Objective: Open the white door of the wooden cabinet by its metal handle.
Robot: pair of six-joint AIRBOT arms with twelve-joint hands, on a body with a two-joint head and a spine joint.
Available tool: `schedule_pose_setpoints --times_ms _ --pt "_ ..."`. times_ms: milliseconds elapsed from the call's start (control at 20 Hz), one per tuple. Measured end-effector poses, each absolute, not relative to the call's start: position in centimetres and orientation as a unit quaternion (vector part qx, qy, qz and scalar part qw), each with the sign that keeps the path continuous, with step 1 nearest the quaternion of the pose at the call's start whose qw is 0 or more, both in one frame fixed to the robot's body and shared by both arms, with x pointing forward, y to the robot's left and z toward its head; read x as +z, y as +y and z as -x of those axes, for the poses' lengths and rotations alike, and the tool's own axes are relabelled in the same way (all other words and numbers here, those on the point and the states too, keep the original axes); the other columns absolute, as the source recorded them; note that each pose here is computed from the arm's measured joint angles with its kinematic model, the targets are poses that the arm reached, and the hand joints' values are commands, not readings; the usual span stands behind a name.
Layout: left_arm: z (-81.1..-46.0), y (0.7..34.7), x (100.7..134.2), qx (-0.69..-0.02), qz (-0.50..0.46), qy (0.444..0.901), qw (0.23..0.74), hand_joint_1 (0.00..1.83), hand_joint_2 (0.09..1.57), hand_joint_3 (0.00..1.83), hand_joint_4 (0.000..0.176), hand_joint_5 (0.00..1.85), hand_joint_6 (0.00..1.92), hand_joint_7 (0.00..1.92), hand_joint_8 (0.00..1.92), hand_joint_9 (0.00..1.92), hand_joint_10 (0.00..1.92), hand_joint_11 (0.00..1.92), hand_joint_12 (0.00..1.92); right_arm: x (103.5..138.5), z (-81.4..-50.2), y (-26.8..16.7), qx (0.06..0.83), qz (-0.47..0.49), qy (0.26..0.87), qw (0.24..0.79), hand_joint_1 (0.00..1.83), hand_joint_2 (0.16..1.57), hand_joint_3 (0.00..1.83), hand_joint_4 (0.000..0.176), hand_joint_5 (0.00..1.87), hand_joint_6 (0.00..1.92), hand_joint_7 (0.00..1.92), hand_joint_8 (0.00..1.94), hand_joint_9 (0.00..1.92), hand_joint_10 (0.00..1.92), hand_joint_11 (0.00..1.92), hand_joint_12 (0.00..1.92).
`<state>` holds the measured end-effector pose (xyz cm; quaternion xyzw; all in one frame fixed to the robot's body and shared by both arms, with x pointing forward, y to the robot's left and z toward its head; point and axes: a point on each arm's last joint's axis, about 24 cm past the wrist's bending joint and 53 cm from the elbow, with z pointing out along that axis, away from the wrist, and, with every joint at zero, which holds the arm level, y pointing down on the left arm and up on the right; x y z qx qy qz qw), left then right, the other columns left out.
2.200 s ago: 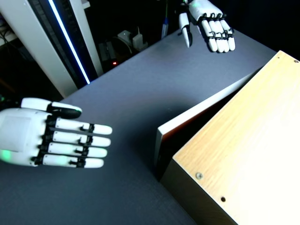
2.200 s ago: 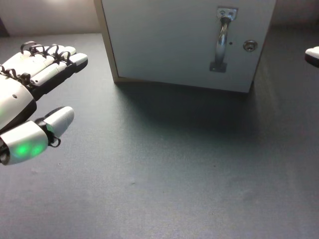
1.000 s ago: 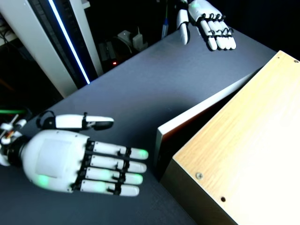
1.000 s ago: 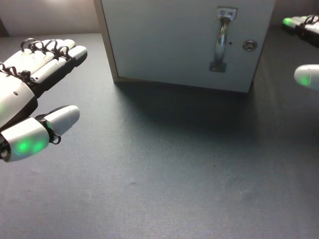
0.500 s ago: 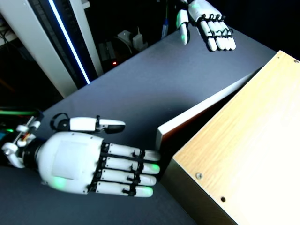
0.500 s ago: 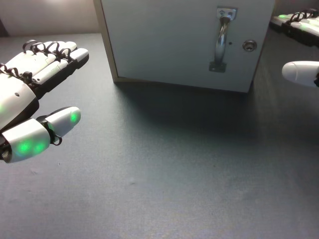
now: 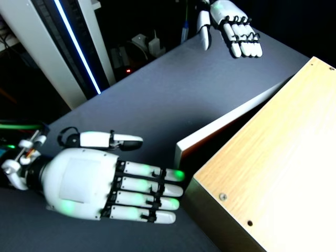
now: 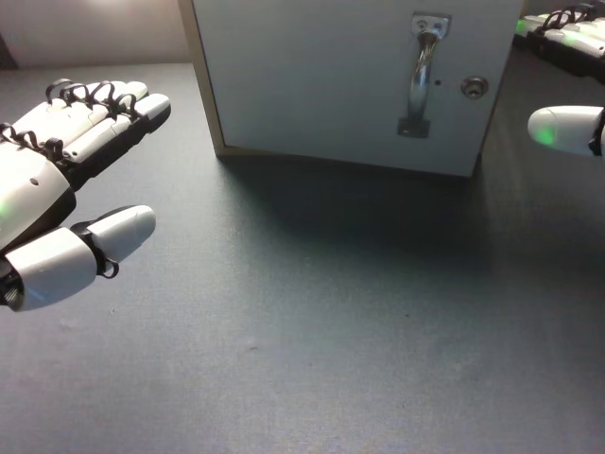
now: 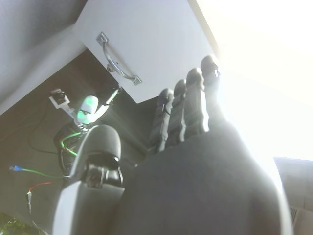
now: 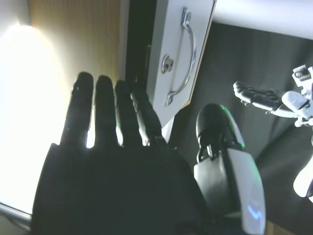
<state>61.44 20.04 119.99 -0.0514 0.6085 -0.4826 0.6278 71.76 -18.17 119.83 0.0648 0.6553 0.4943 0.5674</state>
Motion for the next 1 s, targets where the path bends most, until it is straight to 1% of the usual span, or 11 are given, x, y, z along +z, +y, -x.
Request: schedule_pose_setpoints --times_ms 200,300,400,550,700,750,800,850,950,1000 --pt "-61.3 20.1 120.1 -0.485 0.052 0.605 0.629 0.0 1.57 0.04 0.0 0.06 0.0 0.0 0.0 0.0 0.0 0.0 0.16 120.1 -71.0 -17.2 0.508 -0.062 0.651 0.561 0.0 1.32 0.0 0.0 0.0 0.0 0.0 0.0 0.0 0.0 0.0 0.0" --pt "-61.3 20.2 120.0 -0.485 0.053 0.606 0.628 0.0 1.57 0.06 0.0 0.06 0.0 0.0 0.0 0.0 0.0 0.0 0.16 120.6 -70.3 -16.8 0.517 -0.056 0.644 0.561 0.0 1.32 0.0 0.0 0.0 0.0 0.0 0.0 0.0 0.0 0.0 0.0" --pt "-61.3 20.2 120.0 -0.486 0.055 0.606 0.627 0.0 1.57 0.04 0.0 0.06 0.0 0.0 0.0 0.0 0.0 0.0 0.13 121.4 -69.7 -16.4 0.53 -0.051 0.632 0.563 0.0 1.33 0.0 0.0 0.0 0.0 0.0 0.0 0.0 0.0 0.0 0.0" --pt "-61.2 20.3 119.9 -0.487 0.056 0.607 0.626 0.0 1.57 0.04 0.0 0.06 0.0 0.0 0.0 0.0 0.0 0.0 0.11 121.7 -68.6 -15.9 0.542 -0.045 0.627 0.558 0.0 1.31 0.0 0.0 0.0 0.0 0.0 0.0 0.0 0.0 0.0 0.0" --pt "-61.3 20.7 119.9 -0.486 0.063 0.604 0.628 0.0 1.57 0.04 0.0 0.07 0.0 0.01 0.0 0.0 0.0 0.0 0.16 121.6 -67.3 -15.4 0.55 -0.031 0.625 0.552 0.0 1.35 0.01 0.0 0.0 0.0 0.0 0.0 0.0 0.0 0.0 0.0" --pt "-61.3 20.7 119.9 -0.486 0.063 0.605 0.628 0.0 1.57 0.04 0.0 0.07 0.0 0.0 0.0 0.0 0.0 0.0 0.15 121.8 -66.9 -15.1 0.552 -0.023 0.624 0.552 0.0 1.4 0.03 0.0 0.0 0.0 0.0 0.0 0.0 0.0 0.0 0.0" --pt "-61.3 20.7 119.9 -0.488 0.063 0.604 0.627 0.0 1.57 0.04 0.0 0.07 0.0 0.0 0.0 0.0 0.0 0.0 0.15 122.0 -66.6 -14.9 0.556 -0.019 0.622 0.551 0.0 1.4 0.03 0.0 0.0 0.0 0.0 0.0 0.0 0.0 0.0 0.0" --pt "-61.2 20.7 120.0 -0.489 0.064 0.603 0.627 0.0 1.57 0.04 0.0 0.07 0.0 0.0 0.0 0.0 0.0 0.0 0.15 122.1 -66.1 -14.4 0.561 -0.012 0.62 0.548 0.0 1.44 0.02 0.0 0.0 0.0 0.0 0.0 0.0 0.0 0.0 0.0" --pt "-61.3 20.7 120.0 -0.49 0.066 0.603 0.626 0.0 1.57 0.04 0.0 0.07 0.0 0.0 0.0 0.0 0.0 0.0 0.15 121.9 -65.5 -13.7 0.566 0.001 0.622 0.541 0.0 1.45 0.02 0.0 0.0 0.0 0.0 0.0 0.0 0.0 0.0 0.0" --pt "-61.2 20.7 119.9 -0.49 0.065 0.603 0.626 0.0 1.57 0.04 0.0 0.07 0.0 0.0 0.0 0.0 0.0 0.0 0.17 121.9 -65.1 -13.2 0.572 0.007 0.622 0.535 0.0 1.43 0.01 0.0 0.0 0.0 0.0 0.0 0.0 0.0 0.0 0.0"
